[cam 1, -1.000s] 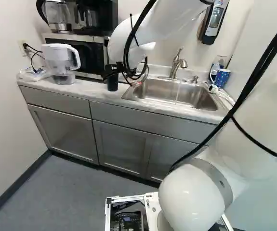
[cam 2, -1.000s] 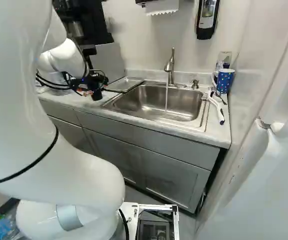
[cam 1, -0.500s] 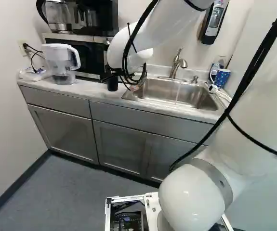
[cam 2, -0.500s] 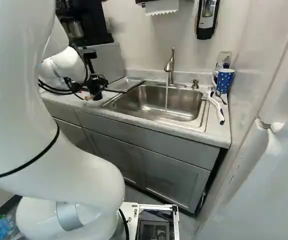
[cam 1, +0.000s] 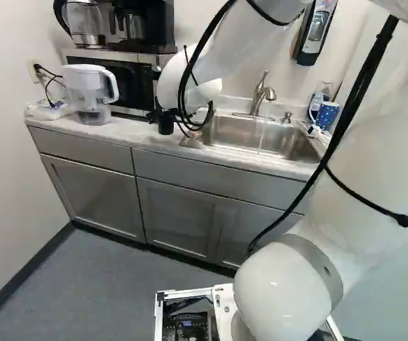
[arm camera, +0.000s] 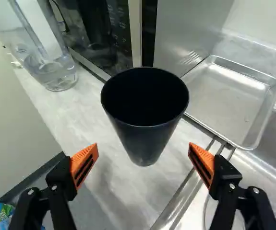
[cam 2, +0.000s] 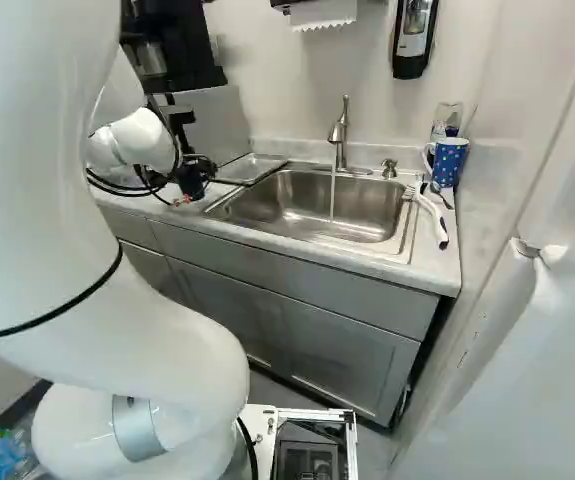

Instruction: Rinse the cup and place it in the tray

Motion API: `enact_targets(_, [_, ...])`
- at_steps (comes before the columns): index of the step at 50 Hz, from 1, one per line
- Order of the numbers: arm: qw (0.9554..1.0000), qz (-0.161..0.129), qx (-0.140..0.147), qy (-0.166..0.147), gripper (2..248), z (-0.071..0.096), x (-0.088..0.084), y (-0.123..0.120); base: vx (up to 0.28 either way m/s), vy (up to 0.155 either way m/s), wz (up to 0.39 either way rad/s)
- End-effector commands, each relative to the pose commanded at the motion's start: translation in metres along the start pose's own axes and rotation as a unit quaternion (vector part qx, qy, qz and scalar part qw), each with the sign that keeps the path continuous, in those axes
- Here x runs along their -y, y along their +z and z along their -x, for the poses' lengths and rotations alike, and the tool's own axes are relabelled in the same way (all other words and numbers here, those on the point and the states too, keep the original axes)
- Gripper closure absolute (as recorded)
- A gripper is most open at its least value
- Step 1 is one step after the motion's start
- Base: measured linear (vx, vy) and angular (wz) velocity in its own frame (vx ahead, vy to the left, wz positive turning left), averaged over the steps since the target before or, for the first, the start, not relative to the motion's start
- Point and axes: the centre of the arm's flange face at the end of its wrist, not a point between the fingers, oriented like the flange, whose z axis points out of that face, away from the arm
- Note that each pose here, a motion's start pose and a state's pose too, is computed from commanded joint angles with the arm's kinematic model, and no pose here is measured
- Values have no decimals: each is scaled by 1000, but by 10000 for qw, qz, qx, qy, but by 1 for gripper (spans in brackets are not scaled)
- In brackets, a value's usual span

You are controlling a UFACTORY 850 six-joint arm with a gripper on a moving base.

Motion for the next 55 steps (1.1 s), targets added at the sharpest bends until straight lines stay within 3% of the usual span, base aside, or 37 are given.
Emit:
enact_targets(31, [9996,0,-287,0,3,13,0,26,0,0,0])
enact_targets(55, [9969,0,-786,0,3,4,0,25,0,0,0])
